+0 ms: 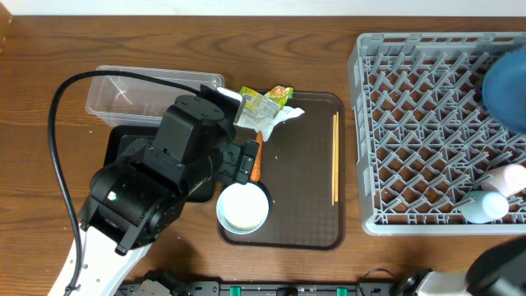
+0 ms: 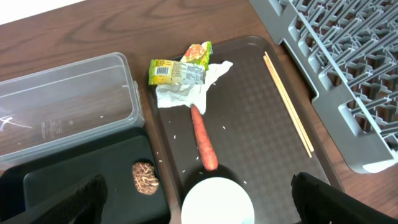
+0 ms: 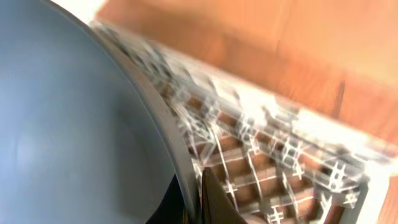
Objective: Sort waste into correct bins and load items into the dishwasher rack
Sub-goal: 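Release blue plate upright in rack and lift right gripper away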
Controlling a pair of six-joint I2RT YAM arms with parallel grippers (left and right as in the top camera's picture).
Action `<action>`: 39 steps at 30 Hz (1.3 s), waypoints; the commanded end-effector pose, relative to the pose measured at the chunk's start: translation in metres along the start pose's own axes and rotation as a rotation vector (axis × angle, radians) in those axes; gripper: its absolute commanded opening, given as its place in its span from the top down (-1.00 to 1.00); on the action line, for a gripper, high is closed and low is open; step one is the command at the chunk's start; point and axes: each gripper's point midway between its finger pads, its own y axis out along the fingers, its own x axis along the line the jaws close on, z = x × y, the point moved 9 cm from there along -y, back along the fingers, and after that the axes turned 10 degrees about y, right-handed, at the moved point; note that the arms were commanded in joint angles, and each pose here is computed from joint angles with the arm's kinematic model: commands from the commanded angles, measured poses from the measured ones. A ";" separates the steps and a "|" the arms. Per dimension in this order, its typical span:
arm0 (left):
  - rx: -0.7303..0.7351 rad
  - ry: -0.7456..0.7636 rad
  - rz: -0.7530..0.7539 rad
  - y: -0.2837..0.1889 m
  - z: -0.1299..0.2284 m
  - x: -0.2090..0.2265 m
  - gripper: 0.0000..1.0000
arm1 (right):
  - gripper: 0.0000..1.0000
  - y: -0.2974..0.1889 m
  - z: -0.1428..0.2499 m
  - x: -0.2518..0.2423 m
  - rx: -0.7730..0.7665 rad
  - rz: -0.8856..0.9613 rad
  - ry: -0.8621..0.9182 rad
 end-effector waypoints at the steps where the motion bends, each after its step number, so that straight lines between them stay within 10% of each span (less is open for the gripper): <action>1: -0.015 0.002 -0.010 -0.003 -0.003 0.002 -0.90 | 0.97 -0.053 -0.014 0.029 -0.206 -0.015 -0.211; 8: -0.028 0.001 -0.011 -0.003 -0.005 0.002 -0.90 | 0.97 -0.102 0.004 0.099 -0.451 0.035 -0.683; 18: -0.029 0.001 -0.011 -0.003 -0.005 0.002 -0.90 | 0.97 -0.064 0.016 0.119 -0.519 0.529 -0.848; 39: -0.029 0.001 -0.011 -0.003 -0.005 0.002 -0.90 | 0.98 -0.018 0.053 0.164 -0.478 0.469 -1.310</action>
